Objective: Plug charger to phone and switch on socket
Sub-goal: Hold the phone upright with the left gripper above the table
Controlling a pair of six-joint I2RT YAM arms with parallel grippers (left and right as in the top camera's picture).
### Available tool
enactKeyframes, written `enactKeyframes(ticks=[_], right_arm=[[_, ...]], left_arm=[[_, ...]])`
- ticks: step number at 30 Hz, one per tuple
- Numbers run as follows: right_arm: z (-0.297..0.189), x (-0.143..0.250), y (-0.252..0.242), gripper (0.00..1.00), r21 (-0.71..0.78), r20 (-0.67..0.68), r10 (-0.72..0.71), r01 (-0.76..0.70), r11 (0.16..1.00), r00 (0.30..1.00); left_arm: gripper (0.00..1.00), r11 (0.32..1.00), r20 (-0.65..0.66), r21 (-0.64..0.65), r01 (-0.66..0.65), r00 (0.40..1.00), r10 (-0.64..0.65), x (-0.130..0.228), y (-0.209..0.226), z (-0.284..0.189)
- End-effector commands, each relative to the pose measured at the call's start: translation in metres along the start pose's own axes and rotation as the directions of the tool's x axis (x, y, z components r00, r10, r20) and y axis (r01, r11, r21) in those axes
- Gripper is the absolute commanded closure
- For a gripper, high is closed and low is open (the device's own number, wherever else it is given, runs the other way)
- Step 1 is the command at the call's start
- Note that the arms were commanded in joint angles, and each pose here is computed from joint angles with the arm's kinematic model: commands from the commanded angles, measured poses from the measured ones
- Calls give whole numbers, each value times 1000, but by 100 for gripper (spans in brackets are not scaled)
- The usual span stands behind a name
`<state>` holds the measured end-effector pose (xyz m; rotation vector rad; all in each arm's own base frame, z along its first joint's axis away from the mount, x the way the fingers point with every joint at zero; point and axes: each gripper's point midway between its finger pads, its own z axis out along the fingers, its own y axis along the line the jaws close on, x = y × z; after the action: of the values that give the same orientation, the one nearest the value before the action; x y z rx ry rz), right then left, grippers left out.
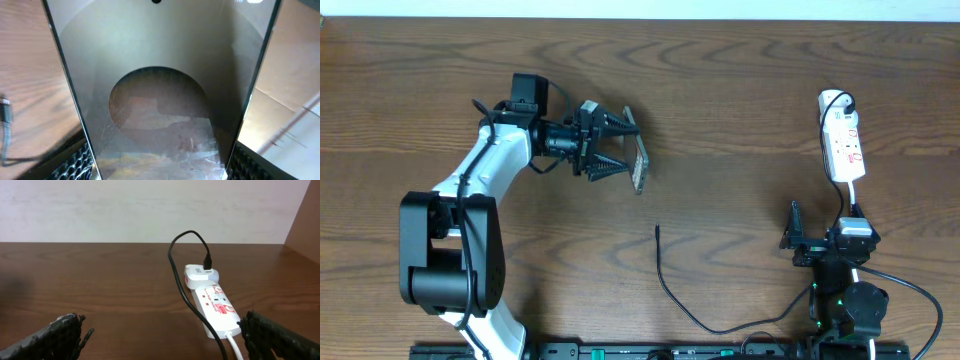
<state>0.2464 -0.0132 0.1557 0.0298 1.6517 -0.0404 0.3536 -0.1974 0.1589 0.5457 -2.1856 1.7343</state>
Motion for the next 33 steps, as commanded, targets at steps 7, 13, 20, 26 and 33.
enactKeyframes(ticks=[7, 13, 20, 26, 33], right_arm=[[0, 1, 2, 1, -5, -1, -2, 2, 1000, 1000], [0, 1, 2, 1, -5, -1, -2, 2, 1000, 1000], [0, 1, 2, 1, -5, -1, -2, 2, 1000, 1000], [0, 1, 2, 1, -5, -1, -2, 2, 1000, 1000], [0, 1, 2, 1, -5, -1, -2, 2, 1000, 1000]], left_arm=[[92, 990, -134, 119, 78, 989, -62, 25, -40, -8], [93, 981, -146, 109, 159, 979, -143, 25, -41, -8], [92, 964, -155, 96, 250, 960, -233, 25, -41, -9], [93, 957, -164, 94, 274, 953, -256, 26, -42, -9], [93, 957, -164, 94, 273, 953, -256, 26, -42, -9]])
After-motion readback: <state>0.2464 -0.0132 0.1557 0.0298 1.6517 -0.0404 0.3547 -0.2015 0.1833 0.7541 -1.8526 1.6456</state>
